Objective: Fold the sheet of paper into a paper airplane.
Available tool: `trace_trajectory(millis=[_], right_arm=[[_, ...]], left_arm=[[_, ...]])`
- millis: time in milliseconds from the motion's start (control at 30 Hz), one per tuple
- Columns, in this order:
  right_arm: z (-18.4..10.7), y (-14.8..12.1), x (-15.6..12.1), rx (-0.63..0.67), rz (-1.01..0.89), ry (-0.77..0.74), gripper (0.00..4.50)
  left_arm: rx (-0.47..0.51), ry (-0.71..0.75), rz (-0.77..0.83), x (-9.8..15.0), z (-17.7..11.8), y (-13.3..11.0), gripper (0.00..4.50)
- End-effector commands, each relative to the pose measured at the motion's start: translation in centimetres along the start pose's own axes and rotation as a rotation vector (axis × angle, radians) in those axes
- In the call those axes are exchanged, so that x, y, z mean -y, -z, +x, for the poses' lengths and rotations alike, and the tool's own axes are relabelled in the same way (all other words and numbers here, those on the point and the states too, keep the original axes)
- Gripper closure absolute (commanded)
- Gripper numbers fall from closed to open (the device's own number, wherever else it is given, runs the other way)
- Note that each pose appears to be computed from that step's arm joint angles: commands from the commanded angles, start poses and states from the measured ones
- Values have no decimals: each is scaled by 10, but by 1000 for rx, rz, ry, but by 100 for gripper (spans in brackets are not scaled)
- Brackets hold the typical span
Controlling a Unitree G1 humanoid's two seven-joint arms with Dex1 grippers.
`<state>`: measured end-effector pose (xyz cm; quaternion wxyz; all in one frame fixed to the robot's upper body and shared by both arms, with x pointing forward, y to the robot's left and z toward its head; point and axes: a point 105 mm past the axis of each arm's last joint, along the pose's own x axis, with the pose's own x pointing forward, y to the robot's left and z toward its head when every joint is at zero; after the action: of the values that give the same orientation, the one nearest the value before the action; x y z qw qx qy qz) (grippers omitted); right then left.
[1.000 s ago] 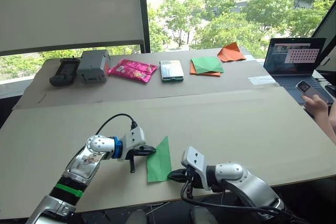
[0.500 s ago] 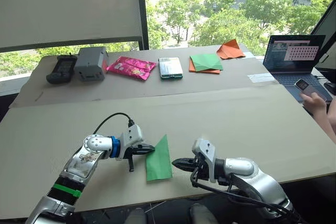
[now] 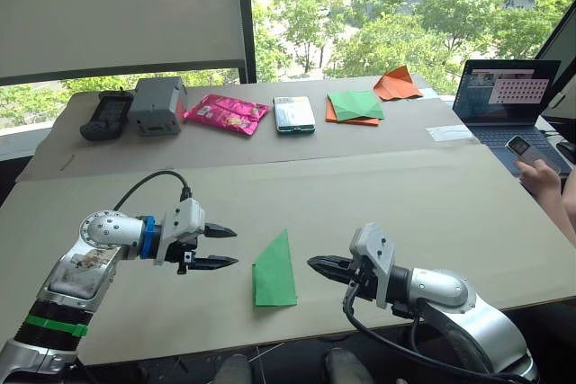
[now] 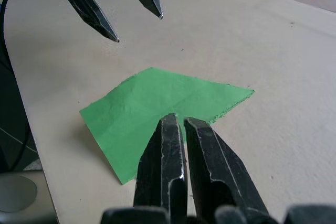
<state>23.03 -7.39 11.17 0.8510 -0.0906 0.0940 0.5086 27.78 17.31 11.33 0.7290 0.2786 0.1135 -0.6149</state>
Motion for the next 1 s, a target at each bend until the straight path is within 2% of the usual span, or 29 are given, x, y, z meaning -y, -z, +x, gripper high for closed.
trace_trajectory(millis=[33, 167, 300, 400, 500, 600, 733, 900, 1000], right_arm=[[0, -8, 1, 56, -9, 18, 284], [-1, -2, 0, 23, -16, 26, 156], [-2, 1, 0, 11, -15, 26, 16], [-3, 2, 0, 4, -13, 39, 16], [-3, 3, 1, 1, -15, 47, 16], [-3, 2, 2, 2, -17, 59, 11], [-3, 3, 3, 2, -20, 78, 11], [-3, 2, 4, 3, -21, 85, 11], [-4, 1, 9, 6, -28, 103, 11]], left_arm=[[14, 60, 186, -6, 6, -11, 61], [32, 152, 411, -8, 26, -18, 61], [68, 219, 525, -14, 39, -25, 61], [22, 306, 631, -18, 48, -19, 61], [47, 315, 659, -24, 56, -24, 61], [61, 339, 694, -24, 62, -27, 143], [75, 356, 726, -22, 68, -30, 277], [31, 362, 742, -23, 64, -24, 441], [8, 325, 711, -26, 60, -21, 441]])
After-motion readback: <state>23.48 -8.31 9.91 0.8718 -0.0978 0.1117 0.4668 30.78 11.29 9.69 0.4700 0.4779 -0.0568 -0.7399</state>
